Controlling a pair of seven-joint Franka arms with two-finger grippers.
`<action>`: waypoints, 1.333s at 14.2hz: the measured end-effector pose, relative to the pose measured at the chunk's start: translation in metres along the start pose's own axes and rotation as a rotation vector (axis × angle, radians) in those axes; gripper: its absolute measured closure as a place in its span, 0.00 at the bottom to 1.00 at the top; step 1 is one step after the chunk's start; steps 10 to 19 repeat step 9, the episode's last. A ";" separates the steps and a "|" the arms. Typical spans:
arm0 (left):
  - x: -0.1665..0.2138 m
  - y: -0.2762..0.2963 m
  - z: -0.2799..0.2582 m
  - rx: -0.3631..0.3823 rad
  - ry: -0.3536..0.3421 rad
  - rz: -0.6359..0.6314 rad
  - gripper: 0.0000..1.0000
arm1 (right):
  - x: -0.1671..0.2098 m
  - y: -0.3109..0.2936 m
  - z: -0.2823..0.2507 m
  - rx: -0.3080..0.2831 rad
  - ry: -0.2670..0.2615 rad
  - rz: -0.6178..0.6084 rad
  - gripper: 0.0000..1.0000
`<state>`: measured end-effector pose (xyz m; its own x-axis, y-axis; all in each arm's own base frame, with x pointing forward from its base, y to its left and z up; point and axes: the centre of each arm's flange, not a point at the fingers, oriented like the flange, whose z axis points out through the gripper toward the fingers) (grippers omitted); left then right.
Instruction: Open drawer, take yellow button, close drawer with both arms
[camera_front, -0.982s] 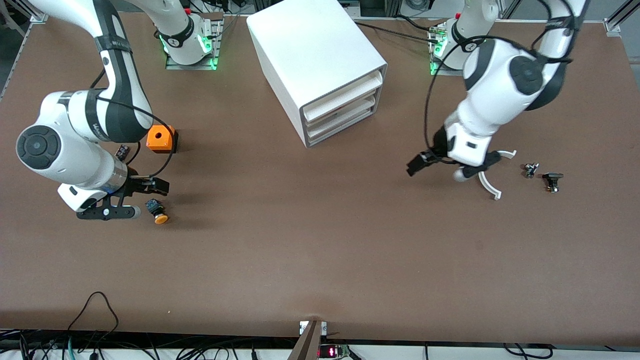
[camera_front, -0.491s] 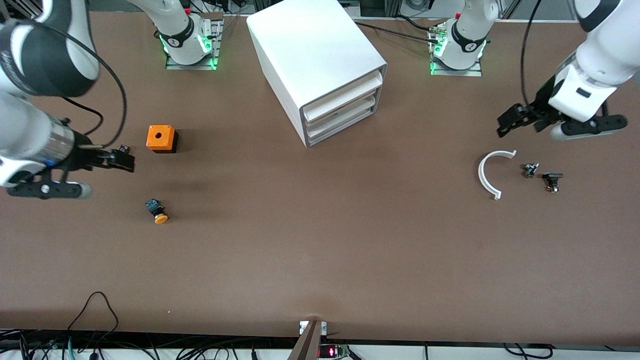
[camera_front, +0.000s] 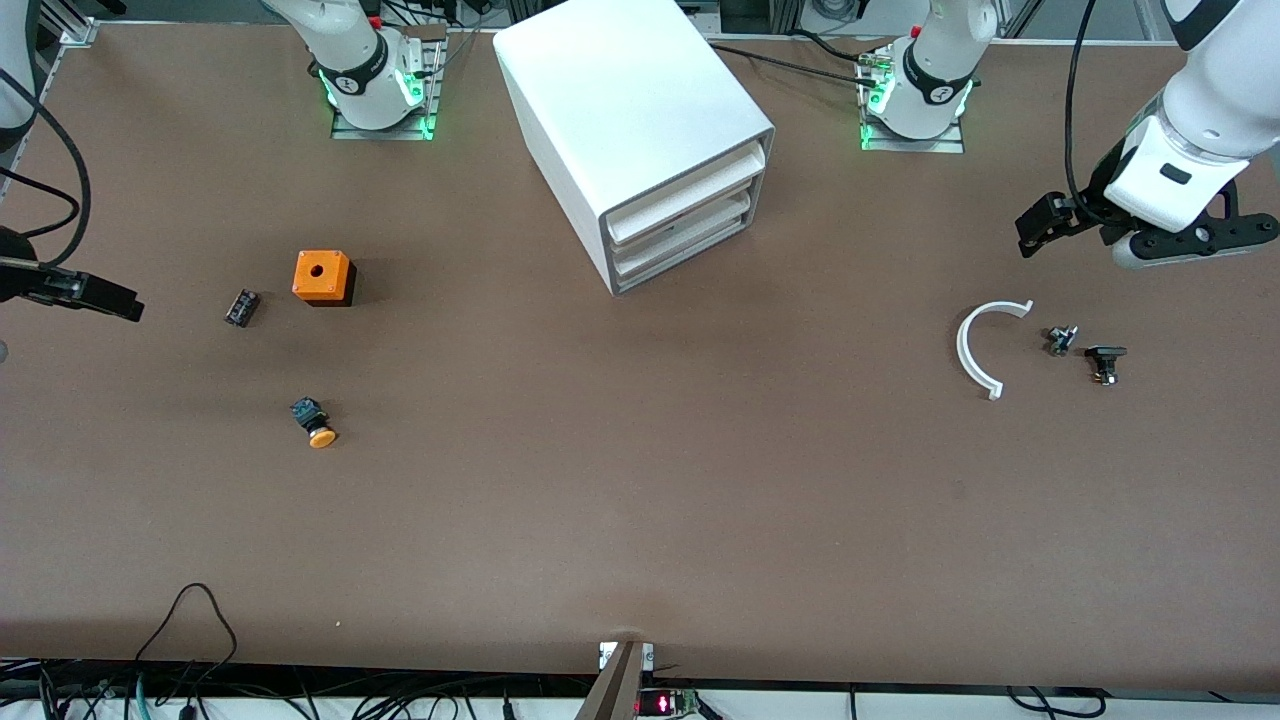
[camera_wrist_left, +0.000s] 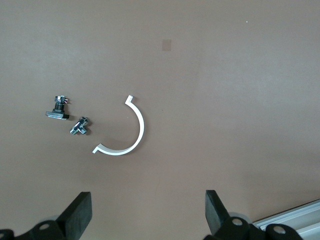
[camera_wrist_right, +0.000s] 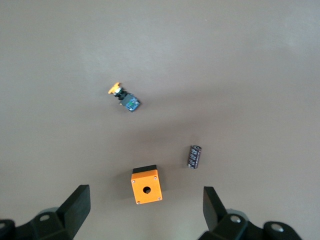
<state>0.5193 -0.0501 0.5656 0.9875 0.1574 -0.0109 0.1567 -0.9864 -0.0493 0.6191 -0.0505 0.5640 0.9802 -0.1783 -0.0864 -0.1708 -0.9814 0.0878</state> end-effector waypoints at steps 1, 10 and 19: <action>0.000 0.001 -0.001 0.000 0.000 0.003 0.00 | -0.001 -0.001 0.002 -0.001 -0.004 -0.002 0.00; 0.004 0.001 -0.007 -0.005 0.009 0.002 0.00 | -0.027 0.003 0.003 0.012 0.049 -0.129 0.00; 0.004 0.001 -0.007 -0.005 0.009 0.002 0.00 | -0.027 0.003 0.003 0.012 0.049 -0.129 0.00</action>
